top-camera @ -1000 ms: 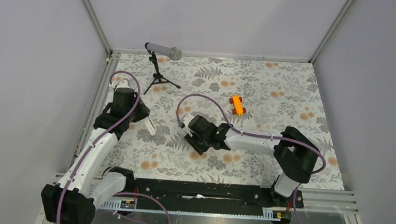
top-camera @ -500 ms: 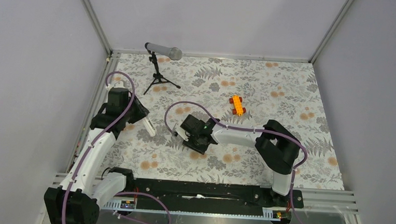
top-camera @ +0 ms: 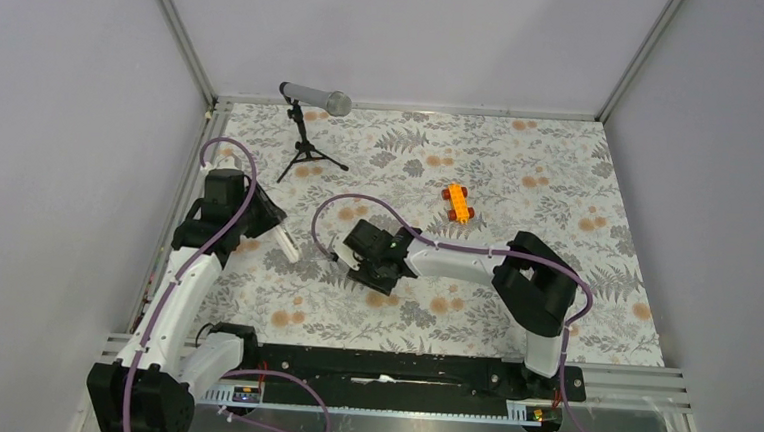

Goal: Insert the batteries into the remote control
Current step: Pick up the battery cover at the center of the board.

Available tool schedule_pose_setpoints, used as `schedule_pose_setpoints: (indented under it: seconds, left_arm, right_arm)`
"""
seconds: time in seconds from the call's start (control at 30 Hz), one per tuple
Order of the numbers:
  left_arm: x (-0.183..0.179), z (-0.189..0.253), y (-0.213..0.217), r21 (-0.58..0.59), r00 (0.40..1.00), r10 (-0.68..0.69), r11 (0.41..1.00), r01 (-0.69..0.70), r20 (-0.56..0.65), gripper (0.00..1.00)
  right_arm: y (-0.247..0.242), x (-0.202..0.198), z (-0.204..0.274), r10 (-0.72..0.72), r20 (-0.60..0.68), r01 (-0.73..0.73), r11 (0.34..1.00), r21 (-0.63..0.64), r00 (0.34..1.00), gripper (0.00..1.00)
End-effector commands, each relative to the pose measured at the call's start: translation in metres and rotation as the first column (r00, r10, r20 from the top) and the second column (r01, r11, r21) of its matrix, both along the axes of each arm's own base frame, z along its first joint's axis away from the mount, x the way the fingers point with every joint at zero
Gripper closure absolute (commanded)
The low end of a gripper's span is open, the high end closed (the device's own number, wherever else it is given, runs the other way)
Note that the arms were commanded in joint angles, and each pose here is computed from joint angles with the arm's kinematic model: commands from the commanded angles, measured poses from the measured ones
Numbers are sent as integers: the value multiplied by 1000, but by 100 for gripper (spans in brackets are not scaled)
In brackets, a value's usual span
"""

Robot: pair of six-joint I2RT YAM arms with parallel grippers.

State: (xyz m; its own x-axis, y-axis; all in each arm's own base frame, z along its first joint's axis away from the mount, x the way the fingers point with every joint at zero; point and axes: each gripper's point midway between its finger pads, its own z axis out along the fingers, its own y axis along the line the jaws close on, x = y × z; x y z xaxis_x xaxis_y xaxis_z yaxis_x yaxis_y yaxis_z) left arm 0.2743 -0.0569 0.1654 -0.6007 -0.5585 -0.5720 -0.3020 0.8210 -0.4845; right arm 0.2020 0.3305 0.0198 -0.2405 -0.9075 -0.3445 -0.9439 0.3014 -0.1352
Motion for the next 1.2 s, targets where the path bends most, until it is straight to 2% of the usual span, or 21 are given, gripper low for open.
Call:
schedule_pose_setpoints:
  seconds: [0.0,0.2,0.43,0.5,0.63,0.67,0.73,0.77,0.87,0.93,1.03,1.17]
  left_arm:
    - [11,30,0,-13,996,-7,1000,9,89,100]
    - [10,30,2,-13,996,-4,1000,5,88,100]
    - [11,28,1,-17,997,-4,1000,5,79,100]
    - [11,28,1,-16,997,-5,1000,6,80,100]
    - [12,29,2,-16,997,-3,1000,5,81,100]
    - [12,29,2,-16,997,-3,1000,4,81,100]
    - [12,30,2,-17,997,-4,1000,5,82,100]
    - [12,30,2,-18,997,-4,1000,6,81,100]
    - [12,29,2,-20,997,-3,1000,5,80,100]
    - [12,28,2,-20,997,-3,1000,5,78,100]
    - [13,28,1,-22,997,-4,1000,5,77,100]
    - [13,27,1,-28,997,-3,1000,5,79,100]
  right_arm:
    - [18,-2,9,26,-7,-25,999,47,1000,56]
    - [8,-4,-2,23,-28,-24,999,-22,999,68]
    - [9,-6,-7,24,-53,-26,999,-41,998,75]
    - [9,-6,-9,20,-53,-22,999,-38,998,80]
    - [10,-4,-10,0,-47,-2,999,-45,999,98]
    - [10,-3,-8,-7,-43,5,999,-46,999,100]
    - [10,-2,-5,-13,-38,12,999,-38,999,99]
    - [10,-2,-3,-14,-37,12,999,-36,999,95]
    - [10,-3,0,-18,-35,17,1000,-25,999,75]
    - [11,-4,3,-16,-41,16,1000,-20,999,69]
    - [7,-7,6,-14,-53,12,1000,-25,998,69]
    - [4,-9,6,-15,-57,13,999,-29,998,77]
